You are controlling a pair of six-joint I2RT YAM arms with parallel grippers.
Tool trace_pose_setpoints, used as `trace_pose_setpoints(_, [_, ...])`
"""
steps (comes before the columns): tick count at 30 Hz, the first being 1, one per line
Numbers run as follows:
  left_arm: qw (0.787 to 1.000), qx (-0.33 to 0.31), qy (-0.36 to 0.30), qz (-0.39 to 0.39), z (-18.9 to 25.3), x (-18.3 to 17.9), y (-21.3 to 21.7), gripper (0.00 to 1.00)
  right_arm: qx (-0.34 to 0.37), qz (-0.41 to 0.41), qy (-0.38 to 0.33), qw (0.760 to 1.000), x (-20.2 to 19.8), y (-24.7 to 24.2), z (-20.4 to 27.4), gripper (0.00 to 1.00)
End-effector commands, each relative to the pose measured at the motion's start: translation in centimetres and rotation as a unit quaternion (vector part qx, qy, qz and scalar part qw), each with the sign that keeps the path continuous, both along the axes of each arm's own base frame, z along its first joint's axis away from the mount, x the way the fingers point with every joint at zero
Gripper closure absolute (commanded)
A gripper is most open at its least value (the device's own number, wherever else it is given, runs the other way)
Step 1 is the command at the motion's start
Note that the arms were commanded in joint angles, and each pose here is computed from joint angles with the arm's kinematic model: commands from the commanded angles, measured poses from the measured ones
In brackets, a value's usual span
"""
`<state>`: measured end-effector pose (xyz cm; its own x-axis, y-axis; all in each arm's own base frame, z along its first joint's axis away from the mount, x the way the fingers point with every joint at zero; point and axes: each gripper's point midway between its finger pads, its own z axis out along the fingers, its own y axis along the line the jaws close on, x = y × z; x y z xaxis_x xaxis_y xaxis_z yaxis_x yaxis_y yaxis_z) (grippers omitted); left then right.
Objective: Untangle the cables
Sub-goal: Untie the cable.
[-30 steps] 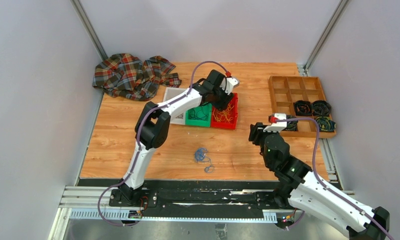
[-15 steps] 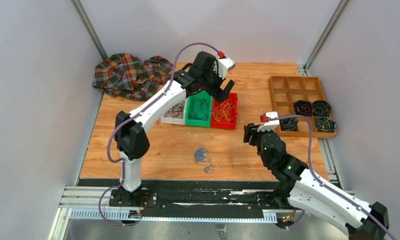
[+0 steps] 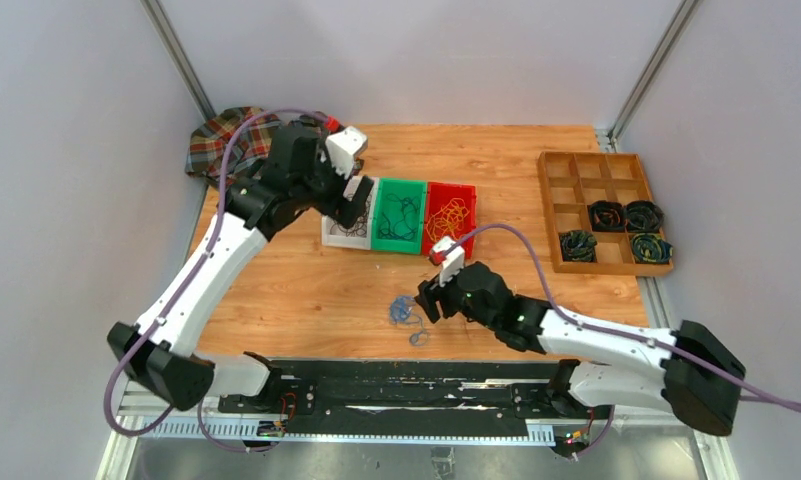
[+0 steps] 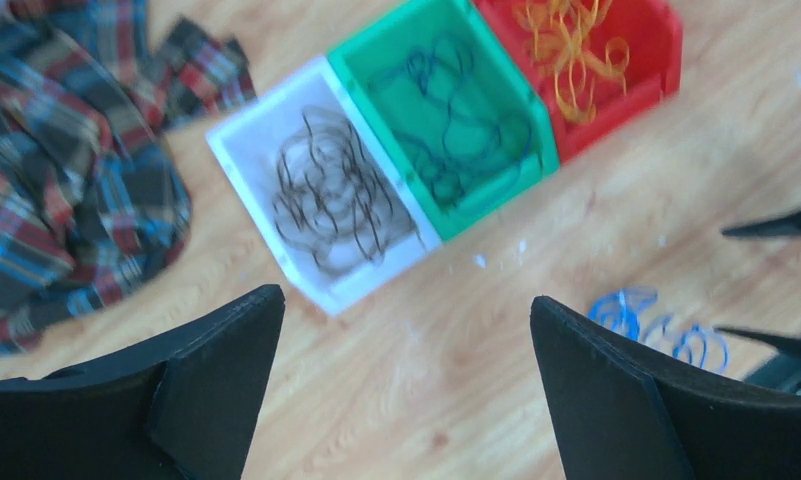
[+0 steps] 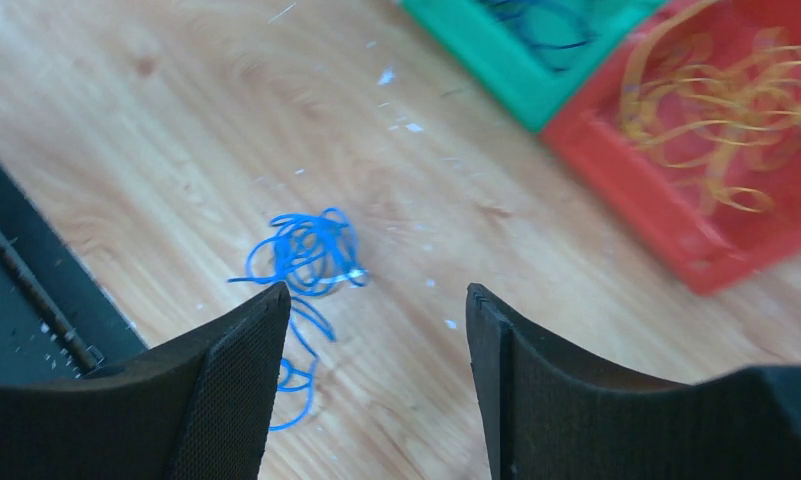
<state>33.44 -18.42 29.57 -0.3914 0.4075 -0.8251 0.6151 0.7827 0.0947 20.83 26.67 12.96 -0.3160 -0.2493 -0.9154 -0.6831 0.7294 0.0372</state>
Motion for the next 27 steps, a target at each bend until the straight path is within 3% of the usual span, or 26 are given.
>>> trace_pose_setpoints(1, [0.998, 0.017, 0.043, -0.033, -3.6, -4.7, 2.5, 0.02, 0.027, 0.093, 0.026, 0.995, -1.7, 5.2, -0.4, 0.35])
trace_pose_setpoints(6, [0.988, -0.069, 0.063, -0.122, -2.9, -9.7, 2.3, 0.02, -0.017, 0.110, 0.036, 0.993, -1.2, 6.1, -4.4, 0.36])
trace_pose_setpoints(9, [0.988, -0.065, 0.039, -0.135, -2.0, -10.9, 2.7, 0.02, -0.024, 0.122, 0.047, 0.991, -1.3, 6.7, -5.4, 0.43])
trace_pose_setpoints(11, [0.988, -0.047, 0.042, -0.138, -2.5, -11.1, 3.2, 0.02, -0.035, 0.128, 0.064, 0.989, -1.3, 7.3, -6.2, 0.55])
trace_pose_setpoints(15, [0.987, -0.020, 0.082, -0.135, -4.7, -11.1, 4.0, 0.02, -0.057, 0.121, 0.078, 0.988, -0.7, 7.8, -6.1, 0.95])
trace_pose_setpoints(16, [0.986, -0.021, 0.091, -0.141, -5.1, -11.2, 4.0, 0.02, -0.058, 0.117, 0.077, 0.988, -0.5, 7.9, -5.5, 0.99])
trace_pose_setpoints(27, [0.968, -0.054, 0.118, -0.217, -6.3, -12.4, 2.1, 0.01, 0.036, 0.152, 0.024, 0.987, -1.7, 8.3, 4.8, 0.99])
